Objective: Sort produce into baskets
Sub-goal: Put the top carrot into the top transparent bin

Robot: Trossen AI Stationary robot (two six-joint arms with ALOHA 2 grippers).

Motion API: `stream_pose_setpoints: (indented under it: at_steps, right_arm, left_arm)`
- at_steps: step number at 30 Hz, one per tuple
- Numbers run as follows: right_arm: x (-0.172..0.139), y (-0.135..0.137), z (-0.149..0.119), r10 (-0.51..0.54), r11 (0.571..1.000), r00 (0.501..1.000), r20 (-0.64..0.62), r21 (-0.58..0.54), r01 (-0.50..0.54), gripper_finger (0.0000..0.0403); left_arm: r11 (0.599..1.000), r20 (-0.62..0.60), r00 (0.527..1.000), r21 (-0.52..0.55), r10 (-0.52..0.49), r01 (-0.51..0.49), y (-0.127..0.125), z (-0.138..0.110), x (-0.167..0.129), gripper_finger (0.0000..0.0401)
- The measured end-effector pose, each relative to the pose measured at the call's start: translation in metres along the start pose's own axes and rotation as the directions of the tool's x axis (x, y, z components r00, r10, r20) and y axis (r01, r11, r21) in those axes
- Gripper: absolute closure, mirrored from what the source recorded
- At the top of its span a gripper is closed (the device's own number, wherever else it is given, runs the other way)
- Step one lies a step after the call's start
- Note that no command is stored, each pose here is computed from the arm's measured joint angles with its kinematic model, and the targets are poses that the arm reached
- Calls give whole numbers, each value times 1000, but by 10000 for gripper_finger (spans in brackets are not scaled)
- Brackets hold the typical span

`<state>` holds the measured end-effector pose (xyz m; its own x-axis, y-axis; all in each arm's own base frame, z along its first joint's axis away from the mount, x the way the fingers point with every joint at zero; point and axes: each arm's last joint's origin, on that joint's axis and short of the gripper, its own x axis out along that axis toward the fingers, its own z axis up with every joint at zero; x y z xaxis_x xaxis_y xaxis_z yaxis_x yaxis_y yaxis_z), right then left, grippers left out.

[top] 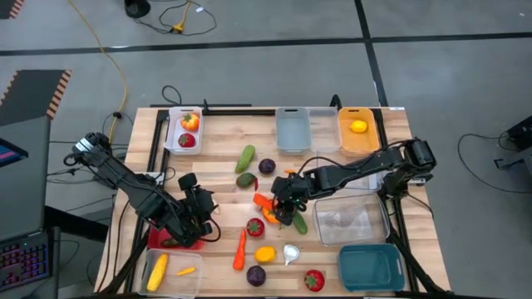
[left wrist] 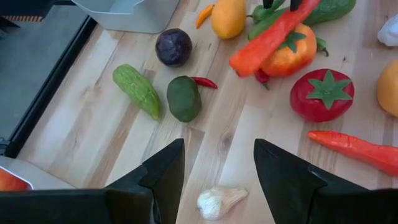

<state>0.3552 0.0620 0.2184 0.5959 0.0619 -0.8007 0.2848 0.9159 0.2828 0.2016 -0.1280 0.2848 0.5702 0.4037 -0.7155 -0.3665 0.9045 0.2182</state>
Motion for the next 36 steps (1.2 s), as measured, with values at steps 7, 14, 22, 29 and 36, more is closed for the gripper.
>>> stream_pose_setpoints:
  at_steps: [7,14,22,29,36]
  right_arm:
    - [0,0,1,2,1000,1000,11,0,-2,233]
    - [0,-3,8,16,1000,998,56,15,-17,220]
    - [0,-5,14,28,999,995,93,27,-31,162]
    - [-1,-7,25,56,997,983,176,41,-64,138]
    - [13,-22,32,21,997,982,187,75,-36,137]
  left_arm:
    - [1000,0,1000,0,0,0,0,0,0,221]
    - [1000,0,1000,0,0,0,0,0,0,221]
    - [1000,0,1000,0,0,0,0,0,0,221]
    - [1000,0,1000,0,0,0,0,0,0,221]
    - [1000,0,1000,0,0,0,0,0,0,221]
